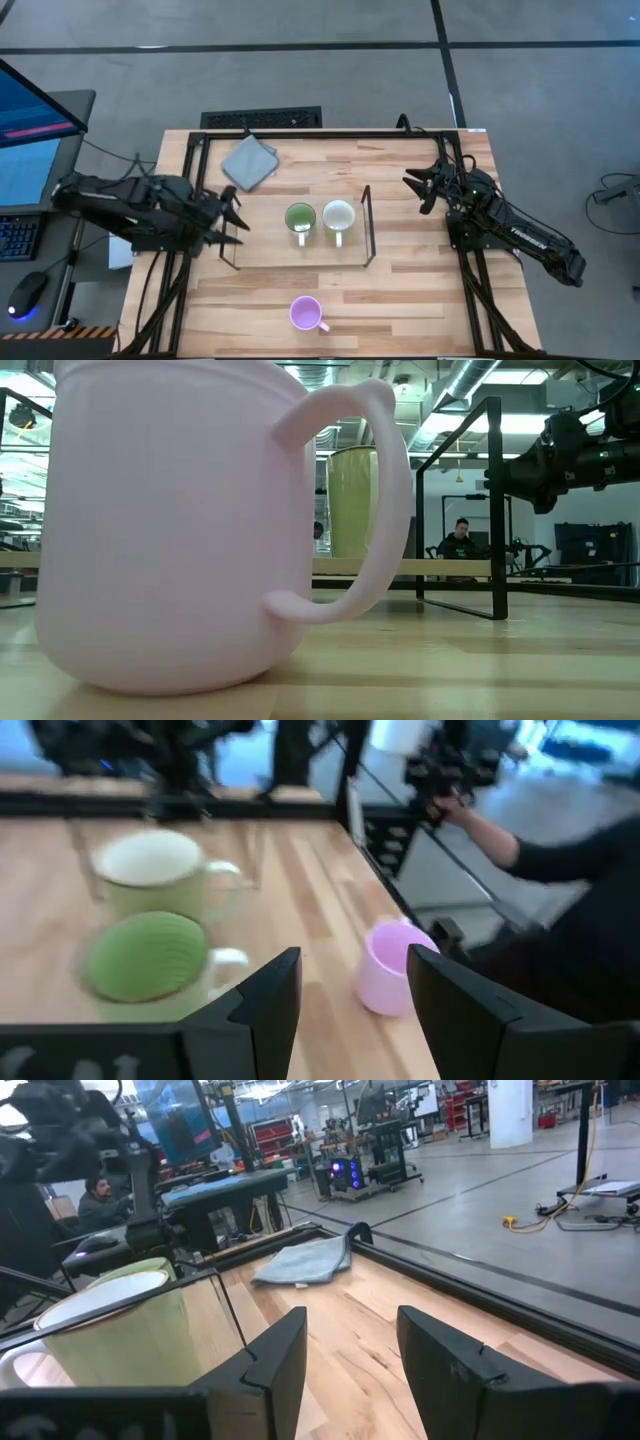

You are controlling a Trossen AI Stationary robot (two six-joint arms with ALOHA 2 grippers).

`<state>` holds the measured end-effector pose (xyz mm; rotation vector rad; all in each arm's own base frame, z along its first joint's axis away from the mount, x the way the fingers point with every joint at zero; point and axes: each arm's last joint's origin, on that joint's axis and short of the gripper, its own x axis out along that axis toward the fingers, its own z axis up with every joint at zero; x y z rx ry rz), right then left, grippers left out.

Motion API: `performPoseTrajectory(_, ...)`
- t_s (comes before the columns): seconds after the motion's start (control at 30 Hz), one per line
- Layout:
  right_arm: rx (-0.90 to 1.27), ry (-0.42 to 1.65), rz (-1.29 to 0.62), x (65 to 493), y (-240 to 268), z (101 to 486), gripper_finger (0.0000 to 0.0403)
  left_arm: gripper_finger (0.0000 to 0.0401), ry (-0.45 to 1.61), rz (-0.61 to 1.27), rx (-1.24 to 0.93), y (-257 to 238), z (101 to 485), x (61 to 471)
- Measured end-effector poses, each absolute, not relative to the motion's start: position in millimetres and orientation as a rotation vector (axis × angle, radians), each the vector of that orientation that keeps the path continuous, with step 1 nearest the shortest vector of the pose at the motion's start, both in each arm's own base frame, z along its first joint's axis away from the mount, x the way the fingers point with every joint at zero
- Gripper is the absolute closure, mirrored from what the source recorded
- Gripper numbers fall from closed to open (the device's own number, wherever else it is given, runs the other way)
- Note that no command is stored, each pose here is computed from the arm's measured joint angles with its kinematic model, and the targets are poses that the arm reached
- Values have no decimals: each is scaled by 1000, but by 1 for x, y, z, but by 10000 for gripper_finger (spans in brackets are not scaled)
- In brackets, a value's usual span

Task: Stack small to large cups/mugs on shelf
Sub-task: Put the pink mug on the shelf

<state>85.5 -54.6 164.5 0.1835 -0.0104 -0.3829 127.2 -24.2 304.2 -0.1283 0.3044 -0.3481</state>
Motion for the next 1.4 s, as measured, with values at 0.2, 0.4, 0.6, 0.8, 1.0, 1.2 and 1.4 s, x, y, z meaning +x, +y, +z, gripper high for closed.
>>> performPoseTrajectory(0.2, 133, 0, -383, 85, -55, 165, 225, 227, 359, -399, -201, -49, 327, 146)
performPoseTrajectory(0.4, 132, 0, -383, 85, -55, 165, 225, 227, 419, -306, -236, -78, 353, 163)
performPoseTrajectory(0.6, 132, 0, -383, 85, -55, 165, 225, 227, 597, -87, -295, -109, 360, 192)
performPoseTrajectory(0.8, 133, 0, -383, 85, -55, 164, 225, 227, 724, 3, -288, -144, 368, 219)
performPoseTrajectory(1.0, 133, 0, -383, 85, -55, 164, 225, 227, 786, 209, -370, -161, 372, 238)
performPoseTrajectory(1.2, 133, 0, -383, 85, -55, 164, 225, 227, 827, 267, -475, -174, 366, 255)
performPoseTrajectory(1.4, 133, 0, -383, 86, -55, 164, 225, 227, 837, 313, -566, -183, 359, 266)
